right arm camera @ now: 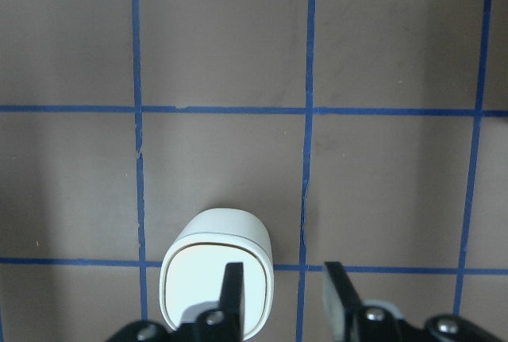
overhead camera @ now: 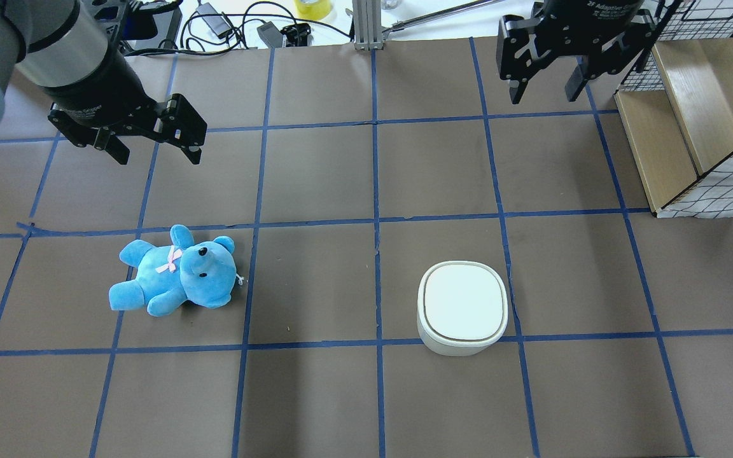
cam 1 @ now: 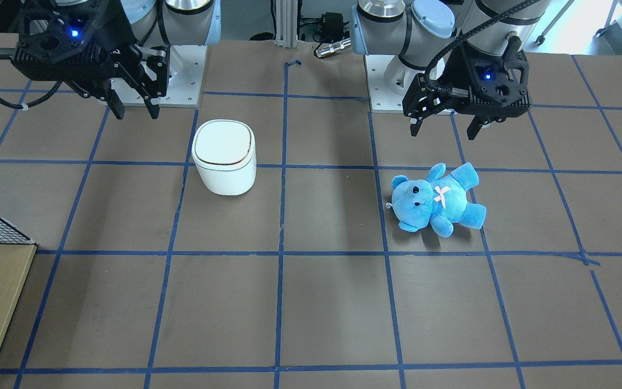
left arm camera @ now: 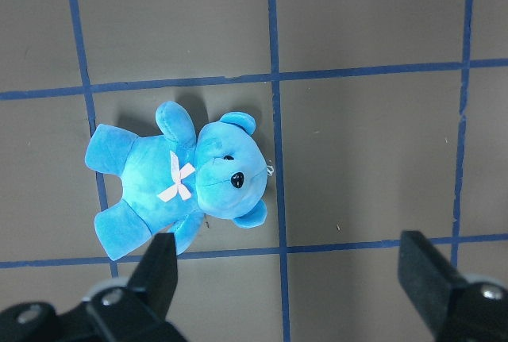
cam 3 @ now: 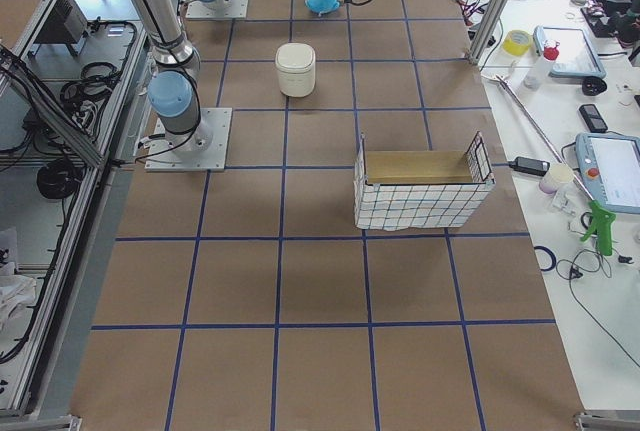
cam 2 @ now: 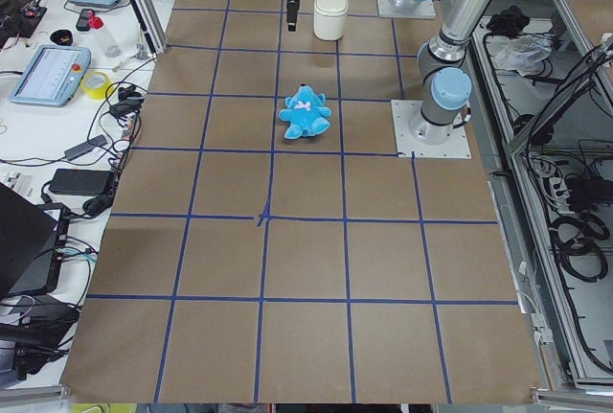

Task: Open trash can with right arm
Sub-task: 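Lower the right gripper toward the white trash can lid, then press down on the trash can lid with the right gripper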

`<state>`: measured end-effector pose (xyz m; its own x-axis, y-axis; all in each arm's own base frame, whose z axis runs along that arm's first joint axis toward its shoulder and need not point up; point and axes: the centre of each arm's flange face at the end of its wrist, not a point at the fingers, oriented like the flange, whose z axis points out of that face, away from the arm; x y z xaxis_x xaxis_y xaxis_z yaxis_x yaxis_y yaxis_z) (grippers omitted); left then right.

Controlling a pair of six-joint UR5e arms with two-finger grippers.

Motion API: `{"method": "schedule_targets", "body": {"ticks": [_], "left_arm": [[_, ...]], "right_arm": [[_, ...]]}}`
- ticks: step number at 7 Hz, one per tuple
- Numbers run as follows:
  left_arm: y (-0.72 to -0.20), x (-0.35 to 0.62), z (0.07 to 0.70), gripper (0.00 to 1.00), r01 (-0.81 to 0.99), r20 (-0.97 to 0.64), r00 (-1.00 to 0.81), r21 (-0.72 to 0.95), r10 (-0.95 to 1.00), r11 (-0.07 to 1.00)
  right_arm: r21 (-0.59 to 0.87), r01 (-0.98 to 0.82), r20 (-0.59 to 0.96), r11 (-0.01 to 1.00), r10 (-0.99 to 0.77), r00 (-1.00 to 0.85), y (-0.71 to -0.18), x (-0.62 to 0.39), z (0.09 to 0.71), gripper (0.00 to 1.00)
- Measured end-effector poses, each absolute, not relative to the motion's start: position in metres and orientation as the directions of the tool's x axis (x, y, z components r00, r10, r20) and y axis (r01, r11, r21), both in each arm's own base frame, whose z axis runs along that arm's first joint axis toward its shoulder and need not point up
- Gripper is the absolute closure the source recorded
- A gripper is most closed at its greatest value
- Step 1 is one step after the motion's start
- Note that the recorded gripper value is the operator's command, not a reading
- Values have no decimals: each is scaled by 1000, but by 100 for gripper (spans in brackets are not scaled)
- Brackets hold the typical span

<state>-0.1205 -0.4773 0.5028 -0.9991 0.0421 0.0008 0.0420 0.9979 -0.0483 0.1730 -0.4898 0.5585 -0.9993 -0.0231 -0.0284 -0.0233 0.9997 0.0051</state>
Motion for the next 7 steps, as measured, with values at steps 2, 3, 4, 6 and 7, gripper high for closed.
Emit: {"method": "schedule_targets", "body": {"ticks": [2,3,4,6,7], "left_arm": [[-477,-121,503,0,42,1,-999,-48,42,998],[-477,-121,503,0,42,1,-999,-48,42,998],[-477,-121,503,0,42,1,-999,-48,42,998],[-477,-121,503,0,42,1,-999,-48,42,998],[-477,-121,503,0,42,1,-999,-48,42,998]], "right_arm": [[102,-11,-23,995,-8,-1000,-477,189,527,100],[140,-4,-15,990,-2,-1000,-470,200,500,100],[171,-5,-9,985,-3,-1000,-464,207,467,100],[189,-3,-1,982,-3,-1000,-447,217,396,100],[191,-2,3,982,-3,-1000,-436,221,366,100]]}}
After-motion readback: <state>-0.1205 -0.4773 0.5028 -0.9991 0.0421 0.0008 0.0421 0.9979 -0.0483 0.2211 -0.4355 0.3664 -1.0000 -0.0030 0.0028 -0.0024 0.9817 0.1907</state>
